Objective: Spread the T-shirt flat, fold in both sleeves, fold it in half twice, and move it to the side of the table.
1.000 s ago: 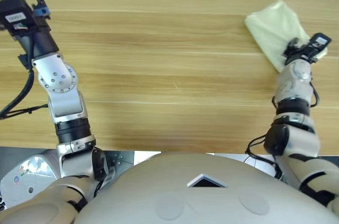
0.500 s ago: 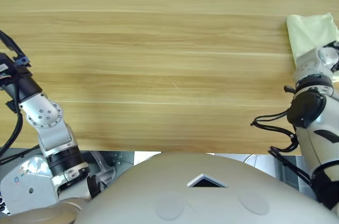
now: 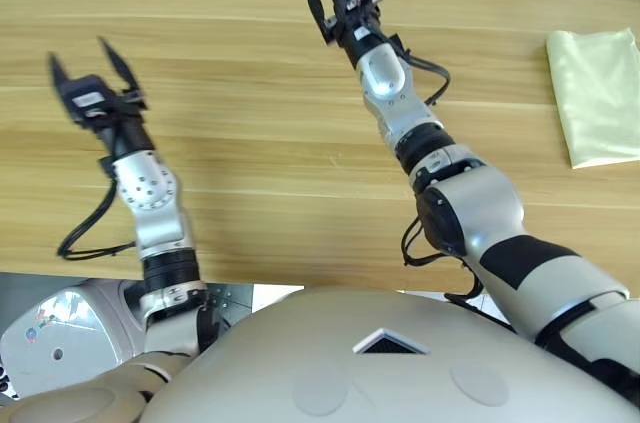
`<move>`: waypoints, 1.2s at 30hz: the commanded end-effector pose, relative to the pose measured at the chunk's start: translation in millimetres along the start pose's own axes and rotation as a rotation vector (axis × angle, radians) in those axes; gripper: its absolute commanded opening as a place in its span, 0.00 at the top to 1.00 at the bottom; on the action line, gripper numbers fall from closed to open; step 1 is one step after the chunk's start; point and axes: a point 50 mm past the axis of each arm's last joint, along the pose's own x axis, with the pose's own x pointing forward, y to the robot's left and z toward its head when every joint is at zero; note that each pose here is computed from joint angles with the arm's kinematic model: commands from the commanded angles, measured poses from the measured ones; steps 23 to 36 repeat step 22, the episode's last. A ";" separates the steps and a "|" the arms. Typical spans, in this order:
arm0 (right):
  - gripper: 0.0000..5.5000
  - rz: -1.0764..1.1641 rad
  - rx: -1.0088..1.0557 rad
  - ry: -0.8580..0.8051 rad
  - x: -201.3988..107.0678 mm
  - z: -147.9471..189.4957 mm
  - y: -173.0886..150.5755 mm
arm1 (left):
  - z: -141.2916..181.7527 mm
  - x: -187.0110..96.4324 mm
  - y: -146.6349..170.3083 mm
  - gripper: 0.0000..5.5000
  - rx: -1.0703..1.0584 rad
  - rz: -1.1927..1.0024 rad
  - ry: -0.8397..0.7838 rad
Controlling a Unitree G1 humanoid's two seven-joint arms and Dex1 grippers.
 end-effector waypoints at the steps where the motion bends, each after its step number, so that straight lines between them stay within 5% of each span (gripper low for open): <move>1: 0.43 -0.170 0.100 0.020 -26.8 -26.0 -26.0 | -3.8 12.7 -70.0 0.42 -0.091 -0.268 0.046; 4: 0.43 -0.220 0.071 -0.034 -52.3 -35.2 -45.7 | -0.5 -0.4 -131.6 0.42 -0.084 -0.477 0.033; 8: 0.43 -0.278 0.018 -0.059 -77.3 -43.3 -48.6 | 6.3 -20.0 -170.2 0.42 -0.031 -0.602 -0.047; 13: 0.43 -0.383 -0.003 -0.033 -94.3 -49.4 -62.3 | 2.2 -17.4 -160.2 0.42 -0.046 -0.498 -0.039; 17: 0.58 -0.437 -0.019 0.010 -108.5 -55.5 -69.0 | 0.3 -26.0 -154.2 0.41 -0.073 -0.479 -0.030; 36: 0.58 -0.459 -0.015 0.046 -119.3 -59.4 -67.9 | 0.1 -31.6 -149.7 0.41 -0.089 -0.483 -0.016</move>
